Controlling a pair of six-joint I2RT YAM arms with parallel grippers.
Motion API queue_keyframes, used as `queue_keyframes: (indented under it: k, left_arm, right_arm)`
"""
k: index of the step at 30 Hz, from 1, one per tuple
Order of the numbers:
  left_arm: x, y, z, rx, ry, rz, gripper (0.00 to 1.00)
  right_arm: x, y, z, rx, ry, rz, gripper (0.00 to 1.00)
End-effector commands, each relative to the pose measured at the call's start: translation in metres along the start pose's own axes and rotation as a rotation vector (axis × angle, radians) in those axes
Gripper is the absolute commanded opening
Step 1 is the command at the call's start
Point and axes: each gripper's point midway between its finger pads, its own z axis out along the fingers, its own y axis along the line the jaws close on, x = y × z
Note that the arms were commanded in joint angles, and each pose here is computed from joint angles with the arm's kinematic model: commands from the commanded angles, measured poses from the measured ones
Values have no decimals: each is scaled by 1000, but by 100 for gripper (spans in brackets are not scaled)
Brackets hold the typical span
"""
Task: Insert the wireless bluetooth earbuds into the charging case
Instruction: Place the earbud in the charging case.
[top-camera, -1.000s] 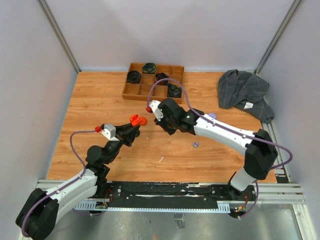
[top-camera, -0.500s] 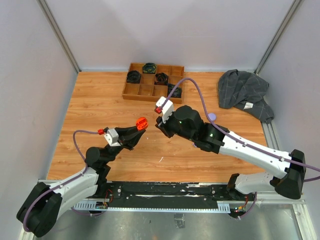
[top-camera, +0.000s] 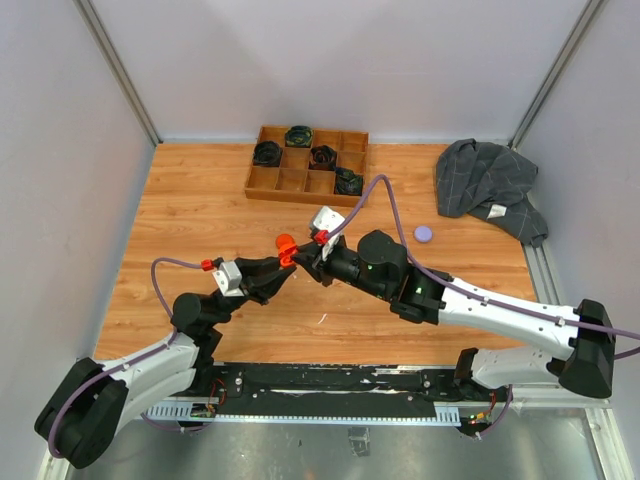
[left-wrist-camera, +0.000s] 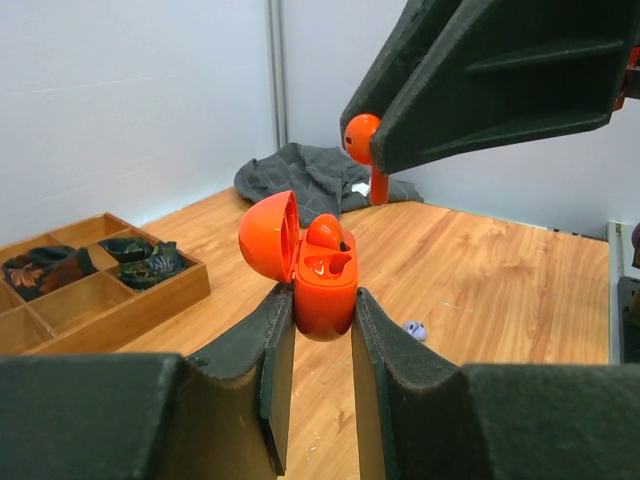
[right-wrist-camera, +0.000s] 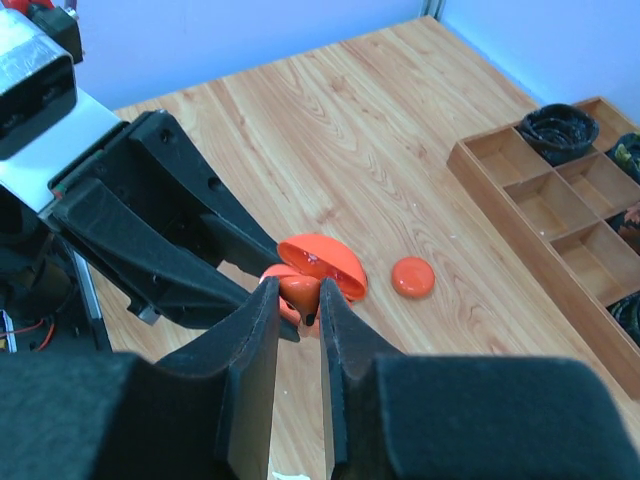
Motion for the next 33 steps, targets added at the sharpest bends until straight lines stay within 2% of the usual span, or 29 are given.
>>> queue_keyframes:
  k: [1,26,33]
  left_arm:
    - [22,-10,-21,20,39,-8,2]
    - [21,-8,-21,1,38,-19,2]
    - [23,-7,-20,-1,47,-25,2]
  right_arm:
    - [-20,13,7,-40,-95,15,18]
    - [15,10,18,-19,23,-44,18]
    - [25,18,23,-61,65,-54,24]
